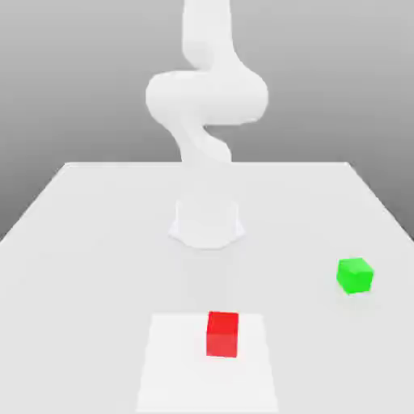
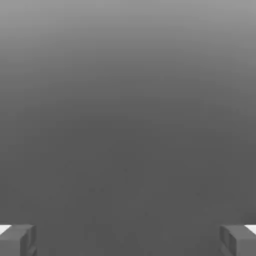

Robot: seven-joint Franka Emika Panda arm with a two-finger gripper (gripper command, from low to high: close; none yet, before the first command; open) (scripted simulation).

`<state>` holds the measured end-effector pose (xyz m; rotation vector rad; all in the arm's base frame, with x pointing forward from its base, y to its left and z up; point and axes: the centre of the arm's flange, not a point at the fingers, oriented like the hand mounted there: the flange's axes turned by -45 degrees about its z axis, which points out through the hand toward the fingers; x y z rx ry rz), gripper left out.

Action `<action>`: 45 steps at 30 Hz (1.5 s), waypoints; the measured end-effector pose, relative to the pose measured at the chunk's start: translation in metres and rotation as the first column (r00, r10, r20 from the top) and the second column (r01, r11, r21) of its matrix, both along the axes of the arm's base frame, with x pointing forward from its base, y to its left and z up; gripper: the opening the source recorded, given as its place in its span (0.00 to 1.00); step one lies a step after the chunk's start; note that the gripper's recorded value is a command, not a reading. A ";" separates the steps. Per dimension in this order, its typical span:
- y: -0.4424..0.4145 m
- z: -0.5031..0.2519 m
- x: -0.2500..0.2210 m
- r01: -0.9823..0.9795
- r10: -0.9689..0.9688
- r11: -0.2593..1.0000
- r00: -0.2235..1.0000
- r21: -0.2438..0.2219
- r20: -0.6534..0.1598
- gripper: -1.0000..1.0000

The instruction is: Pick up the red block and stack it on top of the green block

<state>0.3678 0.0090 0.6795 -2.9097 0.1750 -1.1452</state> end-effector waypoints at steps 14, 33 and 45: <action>0.012 -0.199 0.074 0.529 -0.471 0.834 0.831 0.159 -0.296 0.50; 0.011 -0.438 0.030 0.983 -0.749 0.163 0.177 0.081 -0.639 0.50; 0.018 -0.502 0.015 0.999 -0.726 0.005 0.034 0.045 -0.686 0.50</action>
